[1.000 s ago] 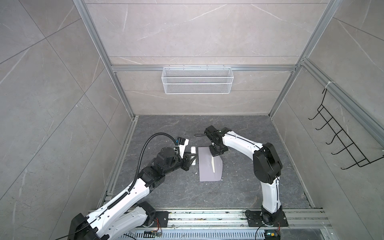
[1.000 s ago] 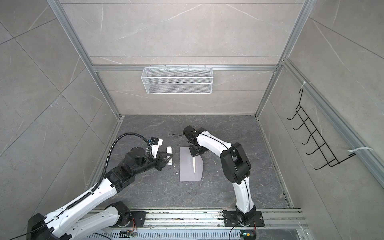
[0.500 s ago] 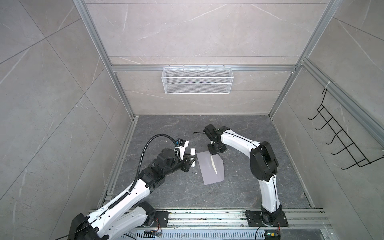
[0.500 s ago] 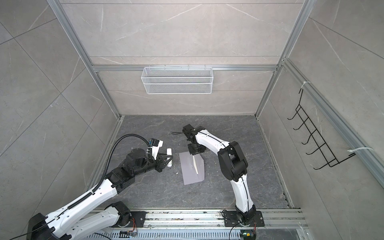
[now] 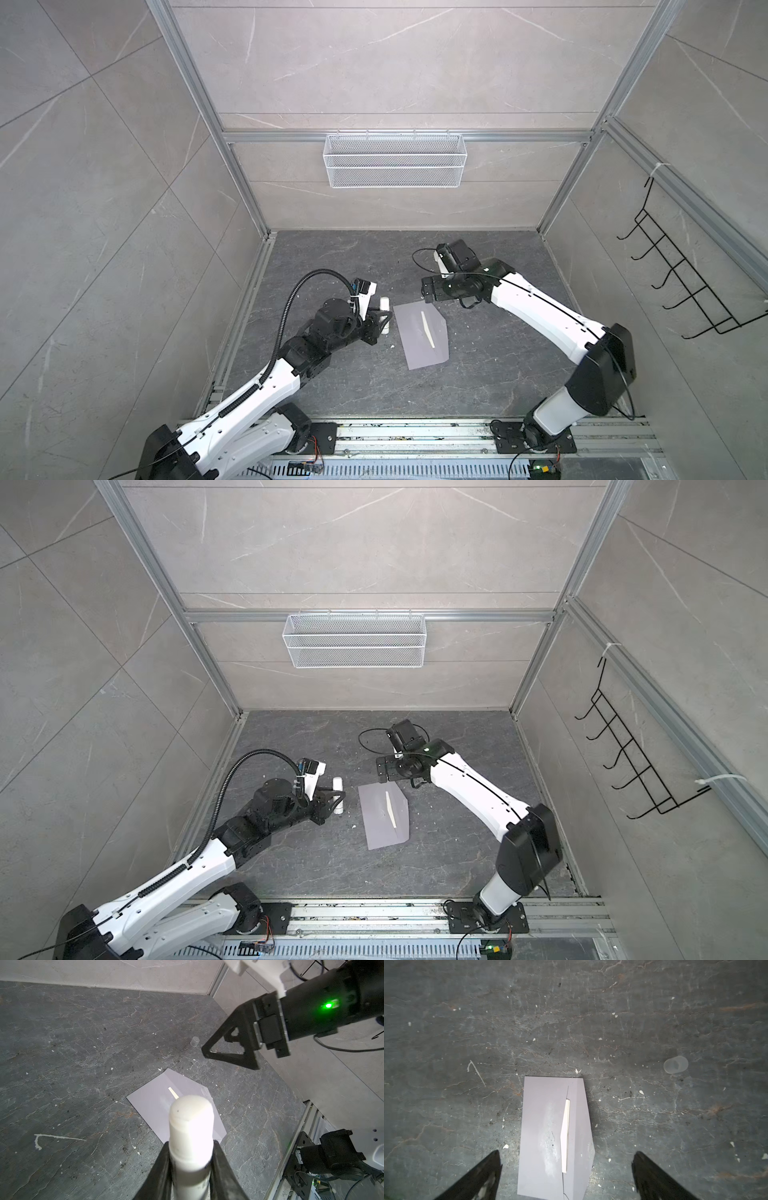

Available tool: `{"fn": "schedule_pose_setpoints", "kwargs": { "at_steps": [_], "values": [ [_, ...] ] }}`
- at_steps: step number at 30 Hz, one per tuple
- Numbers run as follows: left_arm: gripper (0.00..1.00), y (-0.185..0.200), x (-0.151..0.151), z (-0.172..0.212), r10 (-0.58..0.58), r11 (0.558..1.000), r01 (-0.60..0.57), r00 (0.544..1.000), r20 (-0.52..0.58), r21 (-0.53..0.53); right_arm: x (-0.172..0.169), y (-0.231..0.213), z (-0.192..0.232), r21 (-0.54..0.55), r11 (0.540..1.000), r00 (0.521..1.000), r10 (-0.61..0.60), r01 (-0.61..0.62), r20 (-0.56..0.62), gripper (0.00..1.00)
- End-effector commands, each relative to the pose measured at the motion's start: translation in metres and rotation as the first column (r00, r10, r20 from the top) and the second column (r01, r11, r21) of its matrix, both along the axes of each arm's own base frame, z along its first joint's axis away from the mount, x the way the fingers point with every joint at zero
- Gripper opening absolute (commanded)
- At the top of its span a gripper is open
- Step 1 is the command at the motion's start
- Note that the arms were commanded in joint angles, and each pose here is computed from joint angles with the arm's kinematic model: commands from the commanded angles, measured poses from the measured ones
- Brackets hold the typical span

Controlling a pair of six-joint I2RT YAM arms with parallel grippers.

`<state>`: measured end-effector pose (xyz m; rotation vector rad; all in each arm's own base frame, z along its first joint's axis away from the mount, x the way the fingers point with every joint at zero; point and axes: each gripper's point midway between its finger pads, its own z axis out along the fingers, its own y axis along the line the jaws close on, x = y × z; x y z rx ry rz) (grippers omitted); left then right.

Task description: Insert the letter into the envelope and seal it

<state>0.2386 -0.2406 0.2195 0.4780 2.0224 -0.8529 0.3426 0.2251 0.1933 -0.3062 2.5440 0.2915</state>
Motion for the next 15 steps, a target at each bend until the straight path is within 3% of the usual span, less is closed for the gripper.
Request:
{"fn": "schedule_pose_setpoints", "kwargs": {
  "at_steps": [1,9,15],
  "values": [
    [0.00,-0.004,0.007,0.013,-0.005,1.000,0.006,0.998,0.057,-0.024,-0.003,-0.009,0.007,0.044,0.998,0.997,-0.054,0.052,0.047,0.99],
    [0.00,-0.010,0.013,-0.004,0.002,1.000,-0.002,1.000,0.007,-0.024,-0.018,-0.055,-0.013,0.020,0.978,0.977,-0.206,0.205,0.058,0.99],
    [0.00,-0.019,0.023,-0.023,0.015,0.999,-0.017,0.999,-0.049,-0.034,-0.024,-0.074,-0.039,0.065,0.960,0.961,-0.274,0.271,0.043,0.97]
  ]
}}
